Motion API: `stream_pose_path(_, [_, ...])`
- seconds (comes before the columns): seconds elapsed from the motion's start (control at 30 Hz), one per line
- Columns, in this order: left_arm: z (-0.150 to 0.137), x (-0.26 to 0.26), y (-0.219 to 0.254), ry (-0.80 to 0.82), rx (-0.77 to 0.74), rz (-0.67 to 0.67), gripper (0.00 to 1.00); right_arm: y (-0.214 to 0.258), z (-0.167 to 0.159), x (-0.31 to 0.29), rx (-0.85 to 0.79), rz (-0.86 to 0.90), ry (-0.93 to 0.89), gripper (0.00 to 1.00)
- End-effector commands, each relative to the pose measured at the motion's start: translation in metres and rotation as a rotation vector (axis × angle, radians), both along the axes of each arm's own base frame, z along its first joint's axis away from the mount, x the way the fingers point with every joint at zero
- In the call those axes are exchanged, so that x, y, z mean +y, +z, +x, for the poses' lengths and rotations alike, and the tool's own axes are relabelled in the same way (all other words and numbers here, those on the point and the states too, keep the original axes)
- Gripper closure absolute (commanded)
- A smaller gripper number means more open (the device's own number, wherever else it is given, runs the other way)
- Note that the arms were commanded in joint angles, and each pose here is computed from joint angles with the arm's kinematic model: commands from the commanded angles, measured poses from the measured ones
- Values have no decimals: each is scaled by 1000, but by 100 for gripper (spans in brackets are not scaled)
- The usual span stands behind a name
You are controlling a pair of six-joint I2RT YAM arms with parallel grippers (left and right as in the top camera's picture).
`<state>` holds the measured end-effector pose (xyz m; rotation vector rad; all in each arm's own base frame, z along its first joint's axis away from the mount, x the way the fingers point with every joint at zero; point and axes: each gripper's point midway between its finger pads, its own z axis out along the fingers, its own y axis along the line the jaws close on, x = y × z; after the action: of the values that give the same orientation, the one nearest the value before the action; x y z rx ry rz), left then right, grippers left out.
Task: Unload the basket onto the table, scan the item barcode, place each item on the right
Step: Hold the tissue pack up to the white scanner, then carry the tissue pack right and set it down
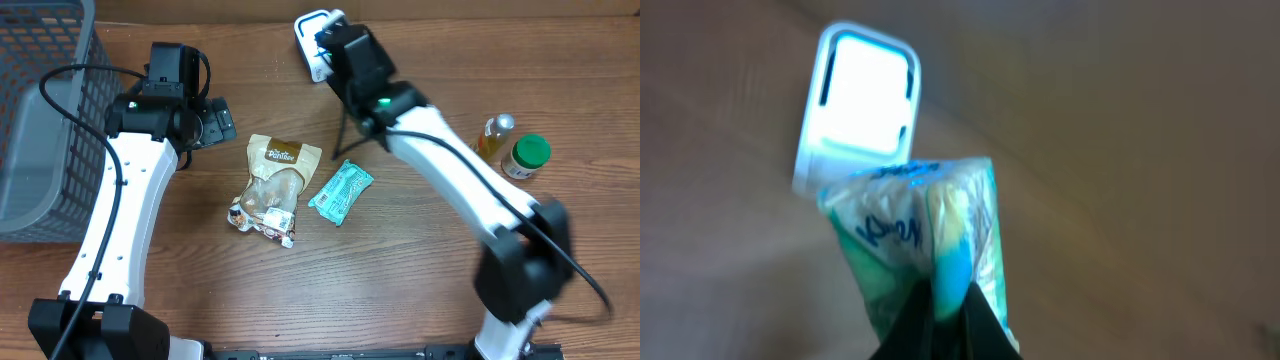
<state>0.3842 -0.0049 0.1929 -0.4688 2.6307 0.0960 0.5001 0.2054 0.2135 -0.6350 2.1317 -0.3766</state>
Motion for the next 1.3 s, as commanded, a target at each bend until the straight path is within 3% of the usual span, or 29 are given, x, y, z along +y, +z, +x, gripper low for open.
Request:
stream_pose_path(0.0, [2, -1, 4, -25, -7, 13, 1, -7, -49, -46, 206, 157, -219, 96])
stream_pose_path(0.17, [2, -1, 4, -25, -7, 13, 0, -71, -141, -92, 695, 154, -399, 96])
stream_pose_path(0.3, [2, -1, 4, -25, -7, 13, 1, -98, -181, -139, 855, 87, -569, 96])
stream_pose_path(0.53, [2, -1, 4, -25, -7, 13, 0, -118, -173, -198, 794, 91, -758, 96])
stream_pose_path(0.57, [2, -1, 4, -25, -7, 13, 0, -119, -169, -203, 777, 108, -771, 85])
stream_pose_path(0.6, [2, -1, 4, -25, -7, 13, 0, -119, -167, -204, 771, 114, -776, 67])
stream_pose_path(0.7, [2, -1, 4, -25, -7, 13, 0, -119, -163, -209, 751, 136, -799, 56])
stream_pose_path(0.83, [2, -1, 4, -25, -7, 13, 0, -121, -157, -199, 750, 186, -775, 55])
stream_pose_path(1.07, [2, -1, 4, -25, -7, 13, 0, -116, -155, -82, 978, 691, -473, 53])
stream_pose_path(1.27, [2, -1, 4, -25, -7, 13, 0, -111, -161, -47, 1018, 756, -441, 48])
